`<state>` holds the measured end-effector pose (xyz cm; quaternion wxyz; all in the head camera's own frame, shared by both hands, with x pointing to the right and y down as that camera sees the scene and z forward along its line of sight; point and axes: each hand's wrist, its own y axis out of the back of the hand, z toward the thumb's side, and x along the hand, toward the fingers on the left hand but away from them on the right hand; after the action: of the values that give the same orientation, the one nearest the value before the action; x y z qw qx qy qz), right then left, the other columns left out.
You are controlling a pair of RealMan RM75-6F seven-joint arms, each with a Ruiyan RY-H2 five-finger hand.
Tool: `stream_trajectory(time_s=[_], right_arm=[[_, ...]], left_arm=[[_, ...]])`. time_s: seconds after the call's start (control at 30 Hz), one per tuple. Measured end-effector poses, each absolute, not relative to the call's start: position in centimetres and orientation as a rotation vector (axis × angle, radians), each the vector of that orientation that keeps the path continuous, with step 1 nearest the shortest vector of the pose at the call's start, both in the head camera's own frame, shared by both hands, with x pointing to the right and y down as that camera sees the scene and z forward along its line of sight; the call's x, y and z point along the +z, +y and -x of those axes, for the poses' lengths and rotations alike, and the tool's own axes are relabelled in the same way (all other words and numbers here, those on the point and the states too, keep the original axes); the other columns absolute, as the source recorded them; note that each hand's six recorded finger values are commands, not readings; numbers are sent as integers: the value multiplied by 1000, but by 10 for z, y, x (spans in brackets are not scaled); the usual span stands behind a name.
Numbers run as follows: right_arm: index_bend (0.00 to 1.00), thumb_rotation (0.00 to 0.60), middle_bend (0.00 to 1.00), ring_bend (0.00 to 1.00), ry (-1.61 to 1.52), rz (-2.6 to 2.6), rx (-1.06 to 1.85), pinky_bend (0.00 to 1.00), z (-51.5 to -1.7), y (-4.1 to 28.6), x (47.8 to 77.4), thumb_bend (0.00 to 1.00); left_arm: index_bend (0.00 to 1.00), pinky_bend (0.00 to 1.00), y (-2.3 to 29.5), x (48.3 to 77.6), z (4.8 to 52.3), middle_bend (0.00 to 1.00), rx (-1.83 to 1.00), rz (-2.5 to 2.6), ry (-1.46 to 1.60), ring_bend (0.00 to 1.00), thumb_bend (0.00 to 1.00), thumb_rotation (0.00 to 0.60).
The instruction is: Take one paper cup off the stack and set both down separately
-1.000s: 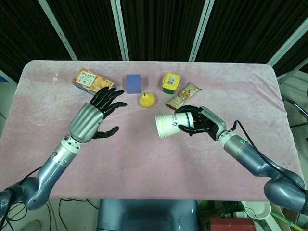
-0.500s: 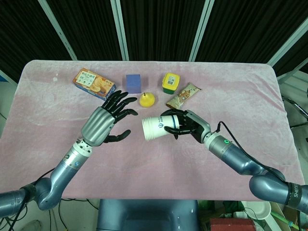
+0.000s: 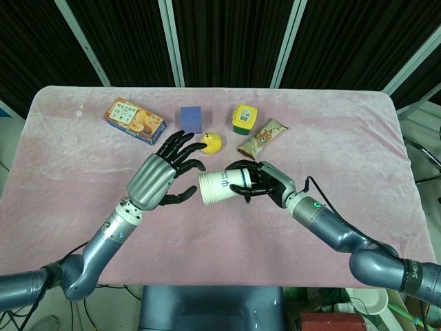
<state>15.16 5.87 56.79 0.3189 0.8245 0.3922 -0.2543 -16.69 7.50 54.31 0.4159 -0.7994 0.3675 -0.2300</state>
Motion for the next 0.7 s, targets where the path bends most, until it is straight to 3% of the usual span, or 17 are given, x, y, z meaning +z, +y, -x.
stream_trajectory(time_s=[0.3,0.7], right_arm=[[630,600,543,650,1022,-2170,-672,669,-151,61,567,413],[635,600,544,650,1012,-2173,-692,670,-153,62,570,414]], left_arm=[[465,6,74,550,160,205,-573,2013,940,0,416,600],[488,6,74,554,156,222,-557,1992,957,0,429,600]])
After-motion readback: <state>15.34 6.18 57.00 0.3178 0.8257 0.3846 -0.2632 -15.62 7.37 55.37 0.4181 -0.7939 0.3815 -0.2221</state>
